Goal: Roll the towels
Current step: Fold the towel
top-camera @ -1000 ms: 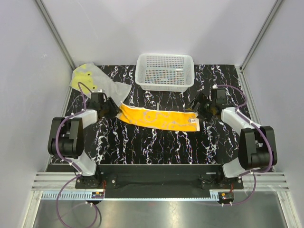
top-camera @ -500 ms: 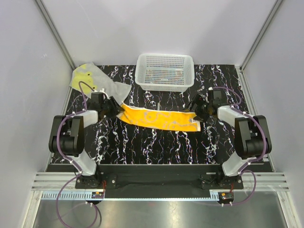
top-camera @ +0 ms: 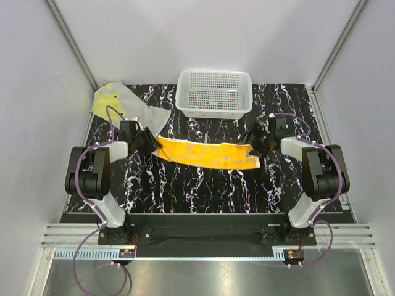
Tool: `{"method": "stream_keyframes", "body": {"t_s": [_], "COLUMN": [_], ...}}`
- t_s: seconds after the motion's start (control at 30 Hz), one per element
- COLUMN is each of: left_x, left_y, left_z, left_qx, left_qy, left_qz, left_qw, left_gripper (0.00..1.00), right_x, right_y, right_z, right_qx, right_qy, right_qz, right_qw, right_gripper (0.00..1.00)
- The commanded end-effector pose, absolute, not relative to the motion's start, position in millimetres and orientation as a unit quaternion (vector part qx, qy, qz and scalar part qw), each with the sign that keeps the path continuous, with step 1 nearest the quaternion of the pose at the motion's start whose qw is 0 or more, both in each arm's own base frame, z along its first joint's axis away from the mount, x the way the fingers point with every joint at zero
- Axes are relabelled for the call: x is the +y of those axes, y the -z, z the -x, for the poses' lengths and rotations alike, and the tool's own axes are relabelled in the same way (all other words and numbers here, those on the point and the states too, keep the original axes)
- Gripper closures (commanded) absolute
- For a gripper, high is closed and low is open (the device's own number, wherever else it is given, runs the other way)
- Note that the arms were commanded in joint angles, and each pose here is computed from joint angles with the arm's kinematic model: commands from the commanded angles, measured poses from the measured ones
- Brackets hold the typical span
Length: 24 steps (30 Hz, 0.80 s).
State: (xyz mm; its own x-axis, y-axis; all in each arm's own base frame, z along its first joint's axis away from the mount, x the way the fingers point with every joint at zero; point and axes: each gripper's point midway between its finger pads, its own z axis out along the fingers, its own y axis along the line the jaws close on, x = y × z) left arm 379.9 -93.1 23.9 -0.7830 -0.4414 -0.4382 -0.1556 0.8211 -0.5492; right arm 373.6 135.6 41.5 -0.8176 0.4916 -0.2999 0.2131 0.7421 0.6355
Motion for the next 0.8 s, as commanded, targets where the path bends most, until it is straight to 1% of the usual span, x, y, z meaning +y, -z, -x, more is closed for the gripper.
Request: {"method": "stream_keyframes", "body": {"t_s": [0.0,0.03,0.07,0.1,0.3,0.43,0.5,0.53,0.57,0.67,0.7,0.73,0.77], "left_x": [-87,-87,-87,-87,-80,-75,-72,-71,-72,-71,-72,-73,-73], "left_y": [-33,-33,-32,-33,-28,-35,-37,-36,-29,-25,-24,-24,-24], "left_z": [-387,-386,-385,-385,-378,-377,-378,-380,-374,-371,-370,-368,-367], "left_qx": [0.910,0.910,0.911,0.911,0.917,0.911,0.912,0.912,0.919,0.924,0.924,0.925,0.926], "left_qy": [0.234,0.233,0.232,0.232,0.211,0.203,0.193,0.191,0.189,0.183,0.181,0.180,0.178], "left_qz": [0.155,0.154,0.153,0.152,0.157,0.159,0.156,0.155,0.156,0.159,0.159,0.158,0.157], "left_qw": [0.305,0.305,0.304,0.305,0.300,0.322,0.325,0.327,0.308,0.297,0.296,0.294,0.294], "left_gripper": [0.49,0.36,0.29,0.27,0.32,0.33,0.41,0.46,0.50,0.58,0.64,0.67,0.75], "right_x": [138,138,138,138,137,136,137,137,137,137,137,137,137], "right_y": [-33,-32,-30,-29,-23,-16,-13,-11,-10,-6,-4,0,1], "right_z": [-378,-378,-377,-377,-374,-371,-370,-370,-369,-371,-371,-370,-370], "right_qx": [0.906,0.907,0.907,0.907,0.909,0.911,0.912,0.913,0.913,0.914,0.915,0.916,0.916], "right_qy": [-0.300,-0.299,-0.299,-0.299,-0.296,-0.294,-0.293,-0.292,-0.292,-0.289,-0.289,-0.288,-0.289], "right_qz": [-0.185,-0.185,-0.186,-0.186,-0.187,-0.190,-0.190,-0.191,-0.193,-0.194,-0.194,-0.195,-0.195], "right_qw": [0.233,0.233,0.230,0.229,0.226,0.219,0.214,0.213,0.210,0.207,0.205,0.199,0.197], "right_gripper": [0.04,0.04,0.04,0.04,0.05,0.05,0.05,0.05,0.05,0.05,0.05,0.06,0.06]}}
